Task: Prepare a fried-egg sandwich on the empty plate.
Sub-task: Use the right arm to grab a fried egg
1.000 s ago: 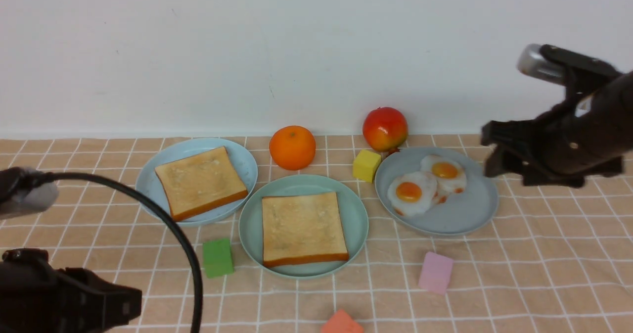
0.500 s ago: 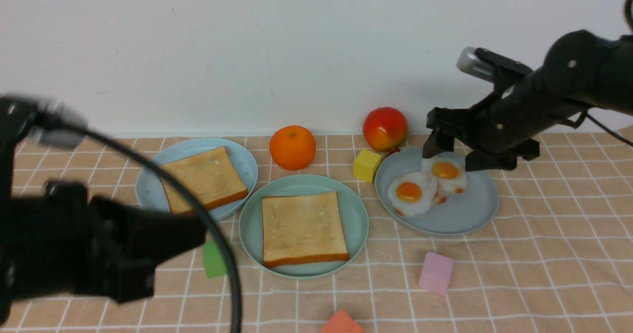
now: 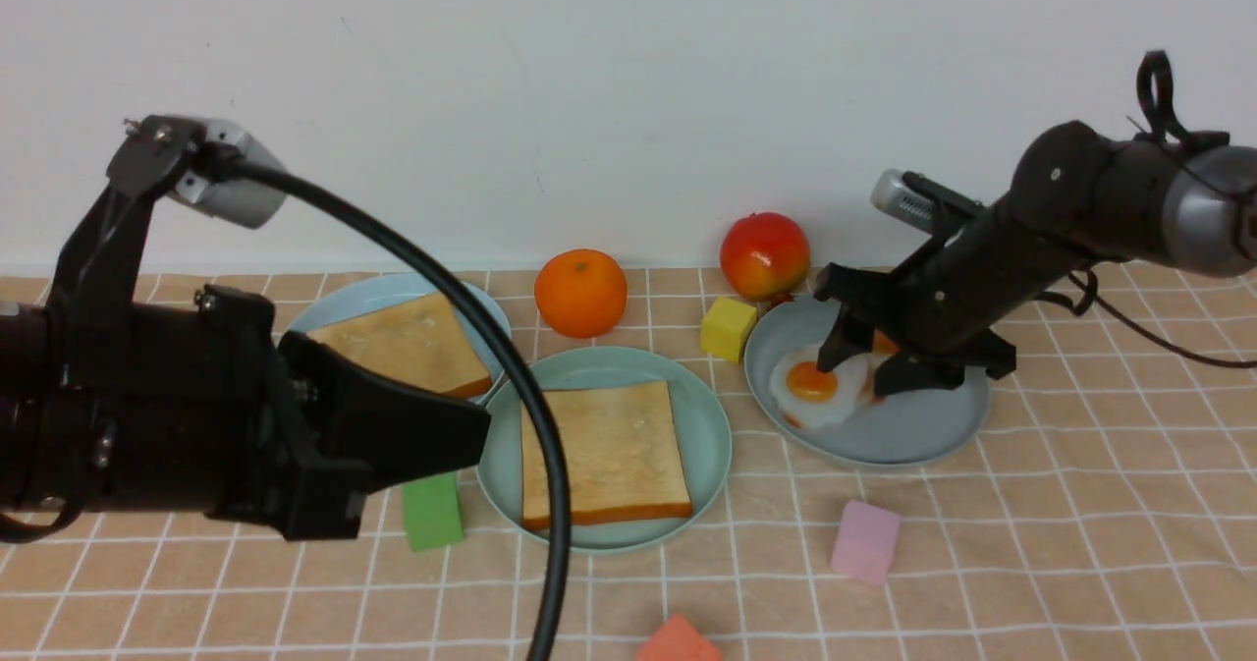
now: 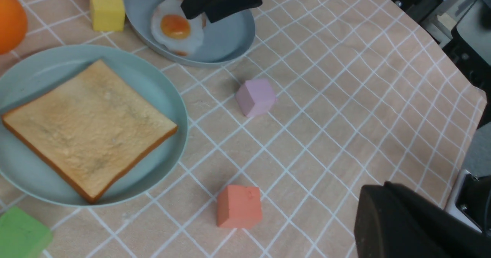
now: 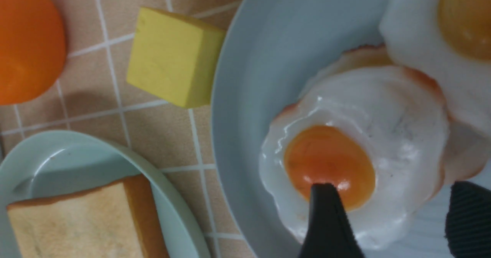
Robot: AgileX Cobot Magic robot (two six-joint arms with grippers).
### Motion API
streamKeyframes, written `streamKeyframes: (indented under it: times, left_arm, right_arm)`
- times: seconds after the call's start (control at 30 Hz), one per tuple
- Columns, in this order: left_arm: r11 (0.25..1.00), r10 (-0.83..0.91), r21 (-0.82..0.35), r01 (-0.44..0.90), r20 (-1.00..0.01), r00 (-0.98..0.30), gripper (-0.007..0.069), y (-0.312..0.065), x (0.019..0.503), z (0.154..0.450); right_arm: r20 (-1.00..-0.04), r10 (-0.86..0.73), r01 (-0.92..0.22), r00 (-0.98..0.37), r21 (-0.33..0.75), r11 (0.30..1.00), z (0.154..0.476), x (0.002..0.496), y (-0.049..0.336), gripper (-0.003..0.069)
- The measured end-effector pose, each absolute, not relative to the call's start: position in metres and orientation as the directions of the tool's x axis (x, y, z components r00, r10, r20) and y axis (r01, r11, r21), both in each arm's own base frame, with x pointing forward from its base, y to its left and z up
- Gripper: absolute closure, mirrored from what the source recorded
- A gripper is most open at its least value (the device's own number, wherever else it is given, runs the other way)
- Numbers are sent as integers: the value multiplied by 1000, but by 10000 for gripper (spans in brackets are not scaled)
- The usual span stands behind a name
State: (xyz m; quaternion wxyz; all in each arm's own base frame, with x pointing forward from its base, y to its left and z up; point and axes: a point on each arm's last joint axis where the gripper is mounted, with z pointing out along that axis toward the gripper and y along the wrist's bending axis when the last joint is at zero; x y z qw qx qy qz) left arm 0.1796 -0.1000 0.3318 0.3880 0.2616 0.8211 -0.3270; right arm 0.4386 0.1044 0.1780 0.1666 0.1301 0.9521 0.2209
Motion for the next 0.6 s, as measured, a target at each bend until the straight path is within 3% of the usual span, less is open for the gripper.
streamKeyframes:
  times: [0.47,0.6]
  left_arm:
    - [623,198,-350,699,-794,-574,638,-102,176,331]
    - [614,203,-357,704,-790,-578,638,-102,175,331]
  right_arm:
    - [-200,379,252,-904,465,848,157,443,105,251]
    - [-198,381,256,-903,466,847,157,443,104,314]
